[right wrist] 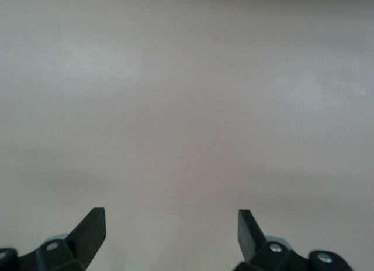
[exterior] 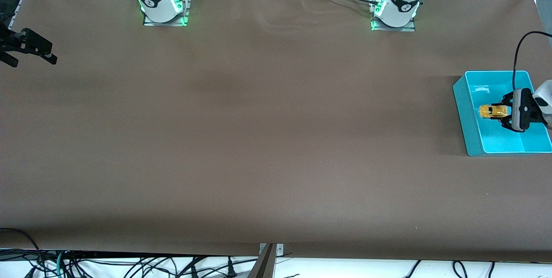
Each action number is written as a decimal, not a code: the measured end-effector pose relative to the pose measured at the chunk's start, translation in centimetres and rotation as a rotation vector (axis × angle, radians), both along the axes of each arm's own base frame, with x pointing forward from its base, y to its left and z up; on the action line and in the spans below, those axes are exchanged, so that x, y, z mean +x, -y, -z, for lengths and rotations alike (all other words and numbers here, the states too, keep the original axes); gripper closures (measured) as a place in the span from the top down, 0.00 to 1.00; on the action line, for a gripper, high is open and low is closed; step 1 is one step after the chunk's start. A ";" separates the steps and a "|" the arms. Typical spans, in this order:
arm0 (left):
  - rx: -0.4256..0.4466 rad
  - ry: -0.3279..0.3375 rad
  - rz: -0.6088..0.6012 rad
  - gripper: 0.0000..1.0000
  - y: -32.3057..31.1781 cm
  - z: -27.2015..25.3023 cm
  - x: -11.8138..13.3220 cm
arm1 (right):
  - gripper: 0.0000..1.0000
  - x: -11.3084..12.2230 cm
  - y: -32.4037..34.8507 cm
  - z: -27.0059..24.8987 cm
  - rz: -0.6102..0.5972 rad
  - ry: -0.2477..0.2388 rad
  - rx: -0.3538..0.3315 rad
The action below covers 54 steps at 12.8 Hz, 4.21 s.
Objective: Wind and store yellow beetle car
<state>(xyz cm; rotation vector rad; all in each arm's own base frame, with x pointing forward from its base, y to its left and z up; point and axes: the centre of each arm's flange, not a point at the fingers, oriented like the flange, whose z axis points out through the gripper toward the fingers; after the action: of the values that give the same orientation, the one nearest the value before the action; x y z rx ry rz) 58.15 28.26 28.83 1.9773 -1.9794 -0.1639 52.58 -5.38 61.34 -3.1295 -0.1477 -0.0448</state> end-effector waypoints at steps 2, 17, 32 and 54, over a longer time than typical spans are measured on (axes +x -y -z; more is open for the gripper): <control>0.010 -0.029 0.022 0.46 -0.3 1.8 0.3 | 1.00 0.0 0.0 0.0 0.000 0.000 0.000; 0.178 -0.182 0.041 0.46 -4.5 11.5 -1.7 | 1.00 0.0 0.0 0.0 0.000 0.000 0.000; 0.276 -0.171 -0.325 1.00 8.1 -14.5 2.2 | 1.00 0.0 0.0 -0.1 -0.001 0.001 0.000; 0.507 -0.118 -1.412 1.00 28.5 -29.8 -4.3 | 1.00 0.1 -3.2 -1.7 -0.058 0.021 -0.004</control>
<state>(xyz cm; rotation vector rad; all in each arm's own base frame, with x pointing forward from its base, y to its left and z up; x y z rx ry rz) 53.80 -0.20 58.63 3.0383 -0.1227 -0.4031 52.69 -2.18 63.03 -3.1268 -0.2396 -0.0766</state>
